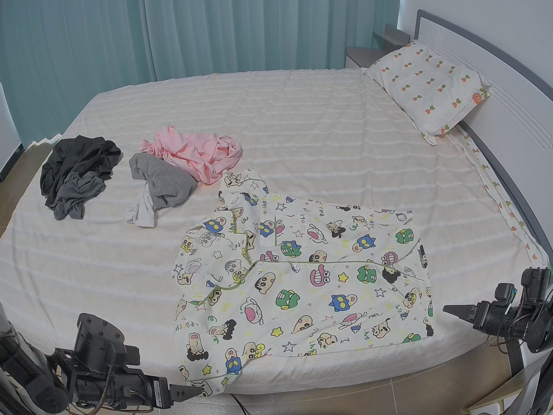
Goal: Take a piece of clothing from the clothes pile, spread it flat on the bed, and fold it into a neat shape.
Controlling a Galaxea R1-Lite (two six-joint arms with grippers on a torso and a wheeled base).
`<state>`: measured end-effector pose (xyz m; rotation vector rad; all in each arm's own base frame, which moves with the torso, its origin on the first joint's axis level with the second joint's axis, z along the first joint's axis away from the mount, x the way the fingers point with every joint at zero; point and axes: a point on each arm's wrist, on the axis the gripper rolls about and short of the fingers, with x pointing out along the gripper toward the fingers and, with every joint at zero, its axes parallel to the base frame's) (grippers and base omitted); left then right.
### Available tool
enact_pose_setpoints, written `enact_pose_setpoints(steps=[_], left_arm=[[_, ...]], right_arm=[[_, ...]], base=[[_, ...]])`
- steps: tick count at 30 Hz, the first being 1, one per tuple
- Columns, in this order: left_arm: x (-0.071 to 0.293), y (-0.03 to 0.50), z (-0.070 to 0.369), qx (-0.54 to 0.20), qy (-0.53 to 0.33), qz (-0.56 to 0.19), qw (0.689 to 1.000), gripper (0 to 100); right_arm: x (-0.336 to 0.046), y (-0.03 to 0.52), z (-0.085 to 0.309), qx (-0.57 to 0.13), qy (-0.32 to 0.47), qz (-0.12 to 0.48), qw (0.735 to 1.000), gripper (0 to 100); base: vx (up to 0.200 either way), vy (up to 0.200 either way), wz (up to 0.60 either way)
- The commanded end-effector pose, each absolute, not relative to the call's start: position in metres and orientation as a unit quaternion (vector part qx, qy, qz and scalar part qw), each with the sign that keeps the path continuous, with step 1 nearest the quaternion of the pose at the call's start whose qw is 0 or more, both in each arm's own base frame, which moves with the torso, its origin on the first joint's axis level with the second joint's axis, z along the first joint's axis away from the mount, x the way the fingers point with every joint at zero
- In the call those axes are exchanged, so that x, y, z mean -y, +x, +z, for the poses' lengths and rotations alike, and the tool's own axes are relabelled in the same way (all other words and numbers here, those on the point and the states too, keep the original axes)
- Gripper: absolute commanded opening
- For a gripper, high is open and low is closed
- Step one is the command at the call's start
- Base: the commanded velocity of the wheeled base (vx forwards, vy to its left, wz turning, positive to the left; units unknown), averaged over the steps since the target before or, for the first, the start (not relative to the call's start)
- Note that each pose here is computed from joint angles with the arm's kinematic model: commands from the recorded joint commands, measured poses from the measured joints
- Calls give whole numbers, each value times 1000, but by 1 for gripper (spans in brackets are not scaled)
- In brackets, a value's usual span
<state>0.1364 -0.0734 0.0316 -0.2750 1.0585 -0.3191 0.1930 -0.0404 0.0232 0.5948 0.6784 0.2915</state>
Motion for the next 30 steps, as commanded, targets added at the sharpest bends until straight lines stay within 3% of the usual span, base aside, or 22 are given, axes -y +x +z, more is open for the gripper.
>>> enact_pose_setpoints(steps=[1, 8, 12, 22, 30], left_arm=[[66, 157, -9, -551, -62, -137, 821, 100], [74, 174, -42, -529, -54, -212, 820, 100], [77, 181, -50, -506, -46, -207, 836, 100], [83, 177, -51, -512, -32, -210, 832, 100], [88, 176, -58, -507, 10, -171, 845, 100]], right_arm=[[39, 188, 25, -327, 287, 140, 890, 100], [39, 188, 27, -324, 286, 141, 891, 100], [39, 188, 27, -324, 286, 141, 891, 100], [39, 188, 27, -323, 285, 142, 891, 100], [39, 188, 27, -322, 285, 143, 891, 100]], base=[[0, 0, 0], [0, 0, 0], [0, 0, 0], [0, 0, 0], [0, 0, 0]])
